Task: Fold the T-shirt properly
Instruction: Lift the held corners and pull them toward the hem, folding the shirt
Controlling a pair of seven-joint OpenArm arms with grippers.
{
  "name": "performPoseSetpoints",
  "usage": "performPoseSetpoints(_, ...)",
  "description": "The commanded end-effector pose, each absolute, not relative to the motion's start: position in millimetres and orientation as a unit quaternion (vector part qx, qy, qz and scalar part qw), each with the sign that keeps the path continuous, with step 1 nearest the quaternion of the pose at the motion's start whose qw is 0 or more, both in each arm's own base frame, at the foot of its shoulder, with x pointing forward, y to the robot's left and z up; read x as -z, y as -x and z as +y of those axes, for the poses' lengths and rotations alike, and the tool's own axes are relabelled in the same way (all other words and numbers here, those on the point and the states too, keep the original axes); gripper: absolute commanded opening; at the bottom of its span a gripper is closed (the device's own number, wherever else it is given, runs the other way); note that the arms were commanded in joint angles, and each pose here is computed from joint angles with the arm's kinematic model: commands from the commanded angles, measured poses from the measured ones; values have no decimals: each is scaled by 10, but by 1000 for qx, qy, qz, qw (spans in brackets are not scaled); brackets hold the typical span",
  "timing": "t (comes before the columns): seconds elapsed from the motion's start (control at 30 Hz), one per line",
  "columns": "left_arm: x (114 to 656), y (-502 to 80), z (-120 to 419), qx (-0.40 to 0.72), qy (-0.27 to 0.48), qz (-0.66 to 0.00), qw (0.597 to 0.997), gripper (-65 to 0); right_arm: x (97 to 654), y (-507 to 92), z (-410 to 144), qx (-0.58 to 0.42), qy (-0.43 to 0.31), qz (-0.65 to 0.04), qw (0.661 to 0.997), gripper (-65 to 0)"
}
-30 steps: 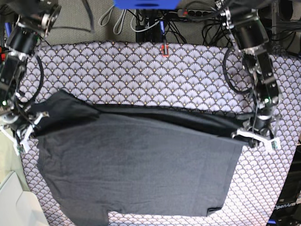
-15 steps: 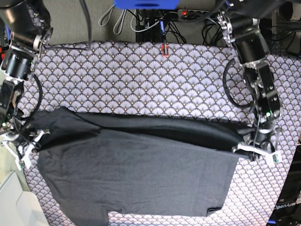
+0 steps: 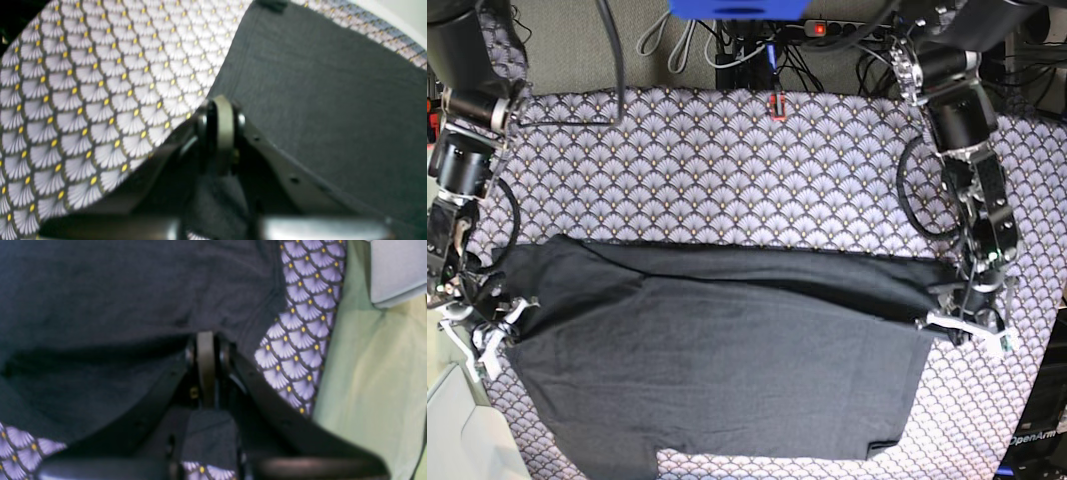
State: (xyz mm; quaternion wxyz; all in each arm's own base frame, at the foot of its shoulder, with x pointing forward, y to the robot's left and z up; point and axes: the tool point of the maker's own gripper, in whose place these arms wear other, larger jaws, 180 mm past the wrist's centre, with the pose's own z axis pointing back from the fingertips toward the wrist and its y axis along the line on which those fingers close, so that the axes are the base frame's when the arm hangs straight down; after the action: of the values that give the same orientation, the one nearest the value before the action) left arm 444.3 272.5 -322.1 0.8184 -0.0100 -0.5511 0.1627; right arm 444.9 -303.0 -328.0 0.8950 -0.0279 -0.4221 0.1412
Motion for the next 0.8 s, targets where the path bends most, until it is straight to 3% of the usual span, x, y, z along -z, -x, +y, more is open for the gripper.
performPoseSetpoints(0.0, 2986, -4532, 2813, -167, 4, -576, 800, -646, 3006, -4597, -3073, -138, 35, -460, 876, -650)
performPoseSetpoints(0.4, 2769, -4635, 2904, -165, -2, -593, 788, -646, 2984, -4624, -3126, -148, 62, -467, 870, -650)
performPoseSetpoints(0.77, 2885, -4622, 2879, -168, 2, -582, 796, -645, 2994, -4624, -3119, -149, 63, -466, 870, -650)
